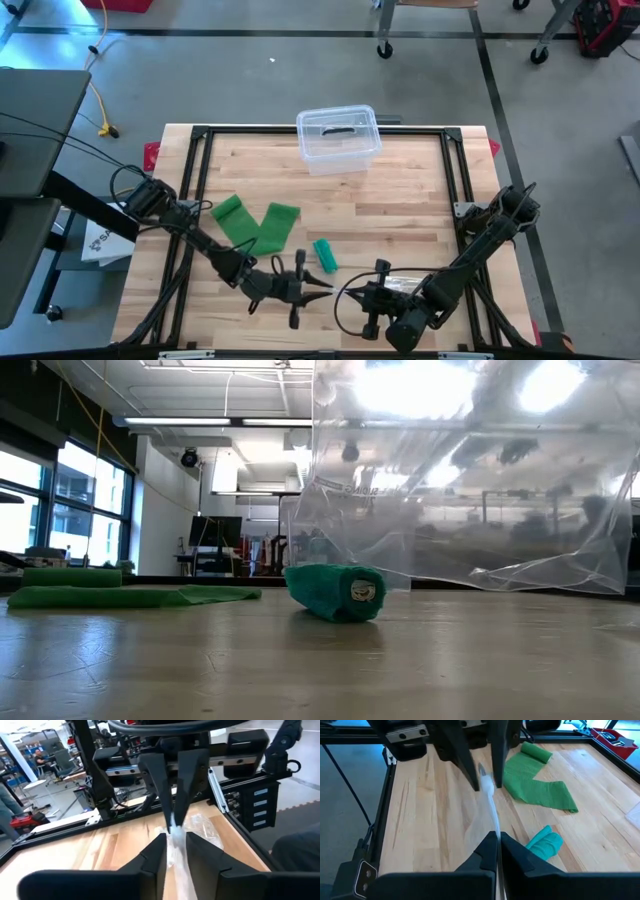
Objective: Roll bandage
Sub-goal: Open the transparent zip bag
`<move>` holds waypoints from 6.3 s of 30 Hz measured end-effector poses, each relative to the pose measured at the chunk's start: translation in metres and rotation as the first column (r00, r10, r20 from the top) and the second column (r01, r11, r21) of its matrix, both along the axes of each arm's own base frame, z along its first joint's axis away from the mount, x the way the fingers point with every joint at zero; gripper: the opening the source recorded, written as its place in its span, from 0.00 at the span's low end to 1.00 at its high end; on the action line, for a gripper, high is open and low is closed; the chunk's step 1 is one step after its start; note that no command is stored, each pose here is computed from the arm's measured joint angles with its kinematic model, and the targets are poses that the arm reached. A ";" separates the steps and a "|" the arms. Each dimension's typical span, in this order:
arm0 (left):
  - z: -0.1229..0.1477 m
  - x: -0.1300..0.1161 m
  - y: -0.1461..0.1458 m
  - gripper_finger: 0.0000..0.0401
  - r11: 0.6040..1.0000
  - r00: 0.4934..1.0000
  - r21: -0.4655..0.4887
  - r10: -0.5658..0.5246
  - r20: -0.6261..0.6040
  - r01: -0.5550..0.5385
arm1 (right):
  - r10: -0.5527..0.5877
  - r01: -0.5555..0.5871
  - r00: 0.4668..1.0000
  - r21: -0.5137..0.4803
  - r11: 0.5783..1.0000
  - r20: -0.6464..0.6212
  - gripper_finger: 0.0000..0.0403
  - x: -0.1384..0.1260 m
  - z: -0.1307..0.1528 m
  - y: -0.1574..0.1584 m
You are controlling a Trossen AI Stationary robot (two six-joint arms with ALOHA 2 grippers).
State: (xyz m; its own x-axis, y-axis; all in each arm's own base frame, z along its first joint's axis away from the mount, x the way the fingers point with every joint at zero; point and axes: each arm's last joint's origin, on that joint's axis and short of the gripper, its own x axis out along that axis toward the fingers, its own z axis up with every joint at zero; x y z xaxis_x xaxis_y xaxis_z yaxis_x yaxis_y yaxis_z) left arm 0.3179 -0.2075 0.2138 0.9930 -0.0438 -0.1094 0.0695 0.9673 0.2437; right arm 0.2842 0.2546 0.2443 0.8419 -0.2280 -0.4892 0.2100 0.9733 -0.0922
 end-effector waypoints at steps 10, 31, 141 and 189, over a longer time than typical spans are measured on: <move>0.001 0.004 0.003 0.03 0.998 0.998 -0.021 -0.057 0.001 0.057 | -0.002 0.001 1.000 0.005 1.000 0.006 0.00 0.001 0.001 0.000; 0.009 -0.006 0.001 0.24 0.999 0.998 0.032 -0.042 -0.036 0.043 | 0.002 -0.002 1.000 0.005 1.000 0.011 0.00 0.001 0.001 0.000; 0.005 0.008 0.014 0.02 0.993 0.996 -0.078 -0.092 -0.015 0.091 | -0.005 0.005 1.000 0.008 1.000 0.014 0.00 0.001 0.001 0.000; 0.005 0.004 0.011 0.19 0.984 0.998 -0.169 -0.058 -0.032 0.052 | -0.005 0.005 1.000 0.008 1.000 0.013 0.00 0.001 0.001 0.000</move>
State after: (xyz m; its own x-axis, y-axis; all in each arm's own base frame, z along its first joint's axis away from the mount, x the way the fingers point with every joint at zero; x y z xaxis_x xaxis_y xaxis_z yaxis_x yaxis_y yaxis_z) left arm 0.3224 -0.1968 0.2188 0.9840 -0.1190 -0.1323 0.1296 0.9888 0.0741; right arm 0.2854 0.2546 0.2453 0.8472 -0.2284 -0.4796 0.2162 0.9729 -0.0816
